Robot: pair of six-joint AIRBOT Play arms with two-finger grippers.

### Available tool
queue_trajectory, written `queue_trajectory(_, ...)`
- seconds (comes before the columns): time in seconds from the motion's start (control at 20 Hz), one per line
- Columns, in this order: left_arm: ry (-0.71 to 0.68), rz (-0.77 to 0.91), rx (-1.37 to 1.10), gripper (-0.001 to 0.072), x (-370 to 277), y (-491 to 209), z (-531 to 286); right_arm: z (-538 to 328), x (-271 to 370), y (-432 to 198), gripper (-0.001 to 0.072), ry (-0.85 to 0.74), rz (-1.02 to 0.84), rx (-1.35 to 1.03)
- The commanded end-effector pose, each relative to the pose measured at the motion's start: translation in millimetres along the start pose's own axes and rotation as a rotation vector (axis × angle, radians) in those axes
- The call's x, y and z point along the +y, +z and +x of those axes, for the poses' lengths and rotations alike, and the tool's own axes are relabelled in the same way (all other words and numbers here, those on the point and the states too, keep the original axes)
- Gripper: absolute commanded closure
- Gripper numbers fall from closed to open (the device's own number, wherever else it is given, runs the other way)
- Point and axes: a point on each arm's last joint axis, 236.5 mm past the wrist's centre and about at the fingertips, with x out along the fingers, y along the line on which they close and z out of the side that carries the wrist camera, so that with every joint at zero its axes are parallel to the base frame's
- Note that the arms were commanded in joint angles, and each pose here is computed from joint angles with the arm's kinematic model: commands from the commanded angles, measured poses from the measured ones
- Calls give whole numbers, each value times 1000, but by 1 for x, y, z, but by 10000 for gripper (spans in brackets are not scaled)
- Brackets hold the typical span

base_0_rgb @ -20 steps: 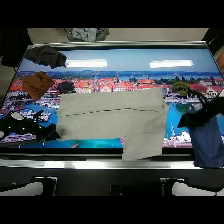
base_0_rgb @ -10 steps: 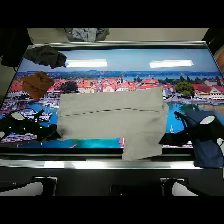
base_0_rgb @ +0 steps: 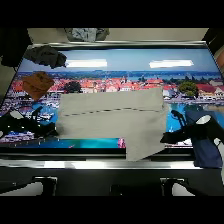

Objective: Fold the shirts.

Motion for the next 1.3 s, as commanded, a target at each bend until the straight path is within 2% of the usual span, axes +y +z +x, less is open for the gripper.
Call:
queue_trajectory(0.0,-7,79,-123,678,-22,25,-41,-45,21,40,654,14,-77,-94)
queue_trajectory(0.35,-9,59,-282,679,-40,103,-92,-100,30,184,654,74,-56,-483)
queue_trajectory(0.65,-100,12,-318,678,-57,195,-83,-83,10,300,653,1,-27,-643)
queue_trajectory(0.8,-116,-12,-291,678,-49,214,-61,-75,-6,321,653,-13,21,-704)
queue_trajectory(1.1,-116,-51,-171,666,-34,210,2,-31,-22,302,649,-3,26,-569)
queue_trajectory(1.15,-115,-49,-177,480,-35,212,3,-31,-23,303,635,-6,27,-572)
queue_trajectory(1.2,-119,-47,-188,124,-37,214,-1,-36,-22,304,427,-6,24,-582)
queue_trajectory(1.25,-117,-37,-201,4,-37,218,-10,-46,-20,304,149,-3,-2,-584)
